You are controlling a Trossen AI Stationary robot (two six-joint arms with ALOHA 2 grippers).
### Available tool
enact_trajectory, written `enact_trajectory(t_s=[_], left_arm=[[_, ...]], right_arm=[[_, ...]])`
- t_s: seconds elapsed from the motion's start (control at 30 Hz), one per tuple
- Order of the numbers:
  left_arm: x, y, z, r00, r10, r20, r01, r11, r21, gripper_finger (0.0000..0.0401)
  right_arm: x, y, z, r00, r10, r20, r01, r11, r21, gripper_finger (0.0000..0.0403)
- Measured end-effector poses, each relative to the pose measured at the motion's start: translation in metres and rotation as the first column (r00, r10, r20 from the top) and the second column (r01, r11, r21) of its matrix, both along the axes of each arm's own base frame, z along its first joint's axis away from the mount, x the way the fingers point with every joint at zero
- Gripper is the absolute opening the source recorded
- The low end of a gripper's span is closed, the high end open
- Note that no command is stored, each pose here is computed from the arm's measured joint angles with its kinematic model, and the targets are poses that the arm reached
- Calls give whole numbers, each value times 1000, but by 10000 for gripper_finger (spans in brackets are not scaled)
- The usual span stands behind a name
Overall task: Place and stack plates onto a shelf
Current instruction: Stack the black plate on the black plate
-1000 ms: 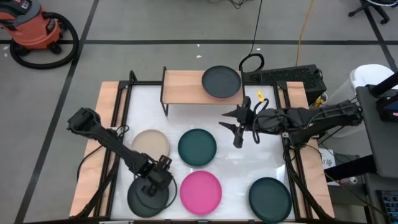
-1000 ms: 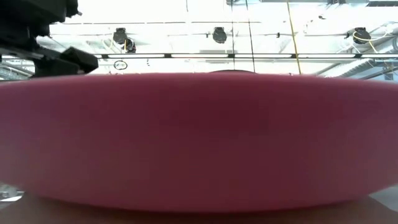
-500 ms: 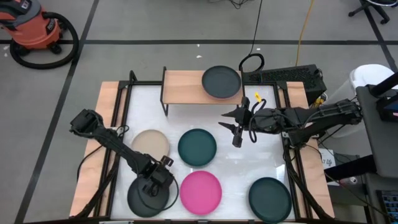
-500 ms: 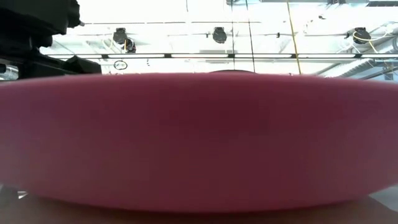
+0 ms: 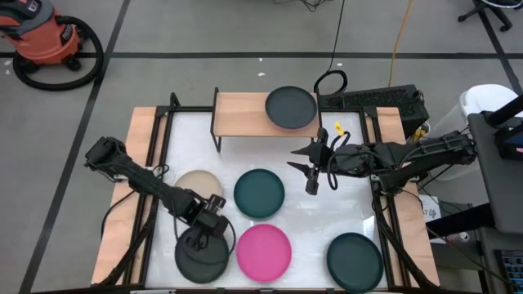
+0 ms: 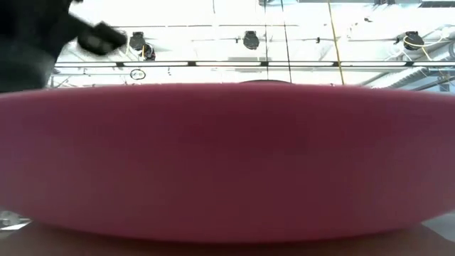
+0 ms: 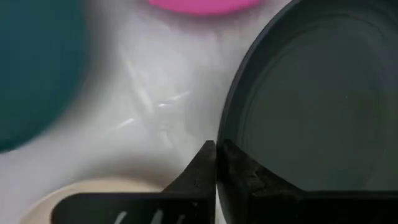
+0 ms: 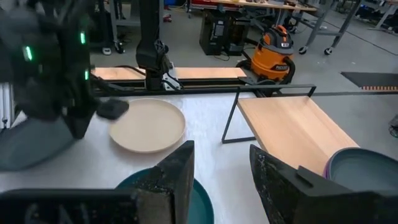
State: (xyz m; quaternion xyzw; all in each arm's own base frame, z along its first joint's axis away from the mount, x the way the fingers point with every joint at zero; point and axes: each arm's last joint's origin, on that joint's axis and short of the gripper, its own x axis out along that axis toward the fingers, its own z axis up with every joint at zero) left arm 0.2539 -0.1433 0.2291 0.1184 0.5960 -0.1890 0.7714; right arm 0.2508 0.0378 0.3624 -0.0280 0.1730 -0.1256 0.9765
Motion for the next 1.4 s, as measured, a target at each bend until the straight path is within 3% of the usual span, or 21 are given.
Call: enact_trajectory(t_s=[0.17, 0.3, 0.4, 0.5, 0.6, 0.67, 0.73, 0.9, 1.07, 1.23, 1.4], left_arm=[[-6, 21, 74, 982, 27, 189, -38, 998, 54, 9], [-13, 54, 132, 906, 89, 413, -117, 992, 44, 9], [-16, 84, 168, 773, 203, 601, -253, 968, -1, 9], [-17, 115, 188, 635, 275, 721, -373, 928, -25, 9], [-12, 150, 200, 484, 377, 790, -501, 859, -103, 9], [-6, 176, 202, 393, 454, 800, -568, 804, -177, 9], [3, 200, 201, 330, 514, 792, -574, 775, -264, 9], [27, 261, 180, 289, 639, 713, -563, 716, -413, 9], [43, 318, 148, 251, 731, 635, -614, 627, -479, 9], [55, 365, 119, 186, 802, 568, -592, 552, -587, 9], [63, 393, 102, 95, 857, 506, -551, 468, -691, 9]], right_arm=[[-1, 0, -2, 1000, 0, -24, 0, 1000, -5, 139], [-3, 0, -6, 998, -3, -65, 2, 1000, -6, 139], [-4, 3, -12, 996, -4, -91, 7, 999, 31, 139], [-6, 10, -27, 991, 15, -133, -11, 999, 34, 139], [-8, 16, -48, 984, 32, -176, -26, 999, 35, 139], [-8, 19, -64, 983, 40, -179, -32, 998, 44, 139], [-9, 23, -80, 983, 55, -175, -47, 998, 52, 139], [-13, 35, -116, 993, 109, -39, -105, 990, 91, 139], [-26, 45, -141, 977, 206, 54, -208, 978, 25, 139], [-32, 45, -138, 973, 215, 84, -218, 976, 17, 139], [-36, 44, -131, 968, 224, 108, -225, 974, -5, 139]])
